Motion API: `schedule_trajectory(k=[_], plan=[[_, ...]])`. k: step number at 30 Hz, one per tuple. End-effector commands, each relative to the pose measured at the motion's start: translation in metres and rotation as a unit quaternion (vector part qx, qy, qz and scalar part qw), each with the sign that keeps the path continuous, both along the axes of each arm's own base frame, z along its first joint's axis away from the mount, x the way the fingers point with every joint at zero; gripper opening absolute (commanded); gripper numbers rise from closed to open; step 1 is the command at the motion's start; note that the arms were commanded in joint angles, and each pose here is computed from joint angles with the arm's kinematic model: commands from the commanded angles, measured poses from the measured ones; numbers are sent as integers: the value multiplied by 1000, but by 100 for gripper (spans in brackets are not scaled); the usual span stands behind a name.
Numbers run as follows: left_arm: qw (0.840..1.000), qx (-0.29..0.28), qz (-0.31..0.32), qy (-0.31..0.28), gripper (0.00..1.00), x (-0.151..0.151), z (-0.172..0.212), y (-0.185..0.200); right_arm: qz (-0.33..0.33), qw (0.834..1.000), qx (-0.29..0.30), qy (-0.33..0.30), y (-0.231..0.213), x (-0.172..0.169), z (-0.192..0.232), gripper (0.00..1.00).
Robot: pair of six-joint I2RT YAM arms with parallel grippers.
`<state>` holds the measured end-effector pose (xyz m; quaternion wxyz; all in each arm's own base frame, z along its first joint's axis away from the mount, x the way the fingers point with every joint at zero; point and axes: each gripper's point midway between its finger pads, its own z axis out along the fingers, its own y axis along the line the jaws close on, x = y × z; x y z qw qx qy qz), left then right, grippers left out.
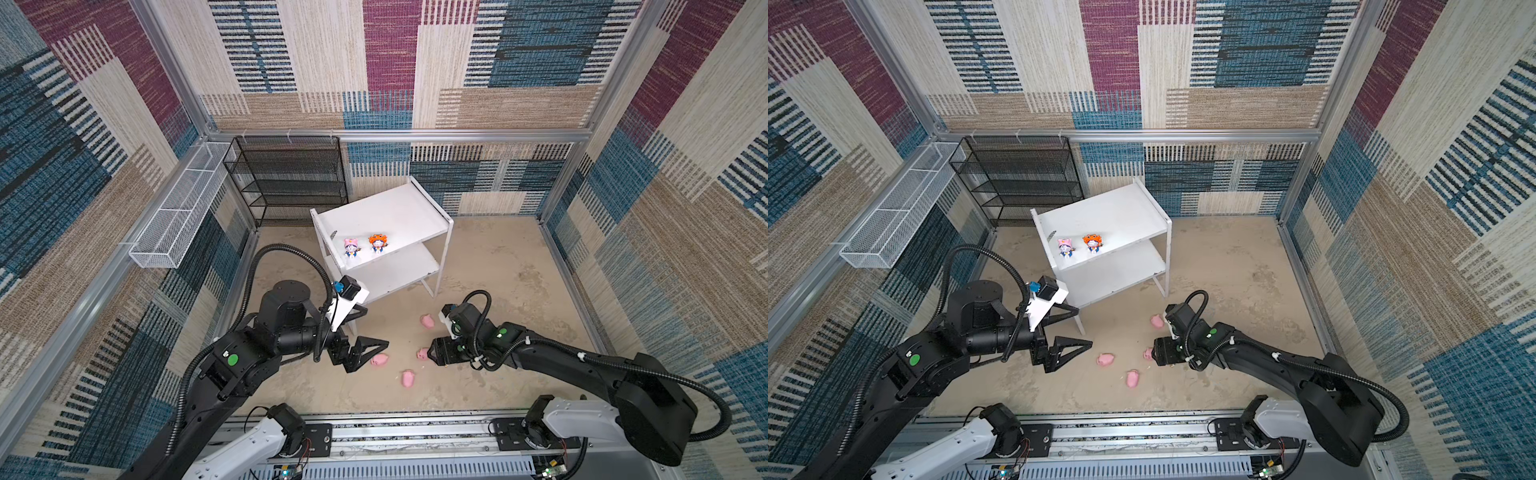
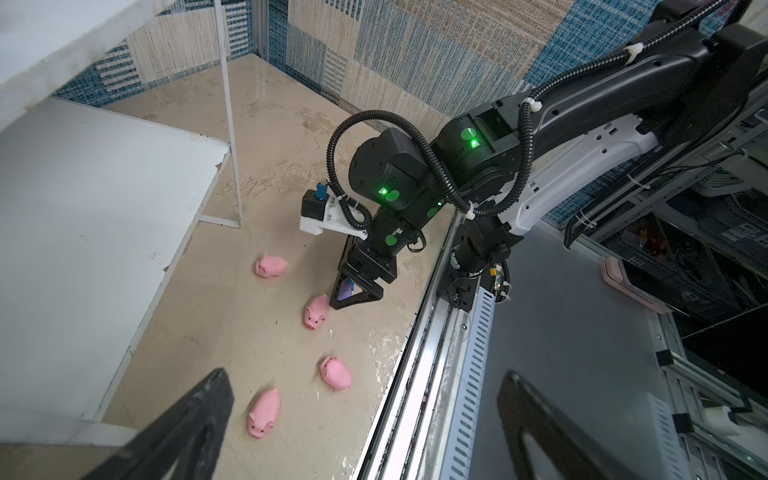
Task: Place and organize the plastic toys onto the shelf
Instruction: 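Lower the right gripper and close it on the purple blue-hatted figure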
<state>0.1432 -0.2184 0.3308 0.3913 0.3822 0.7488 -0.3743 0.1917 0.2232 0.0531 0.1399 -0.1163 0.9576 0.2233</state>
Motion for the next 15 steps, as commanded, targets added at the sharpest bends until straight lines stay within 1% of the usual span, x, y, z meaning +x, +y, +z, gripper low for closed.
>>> schedule_trajectory(k=[1,5,8,11,15], plan=[[1000,-6,6,-15,100,4,6,0,44,999,25,-7,14,-1,3,80],[1000,-6,5,-16,100,4,6,0,68,996,34,42,13,-30,-9,79],[1000,-5,6,-15,100,5,5,-1,74,995,43,42,17,-45,1,79],[1000,-6,4,-14,100,6,4,-3,64,996,42,35,15,-48,9,78],[1000,-8,3,-14,100,7,3,-4,42,999,28,9,8,-38,10,75]])
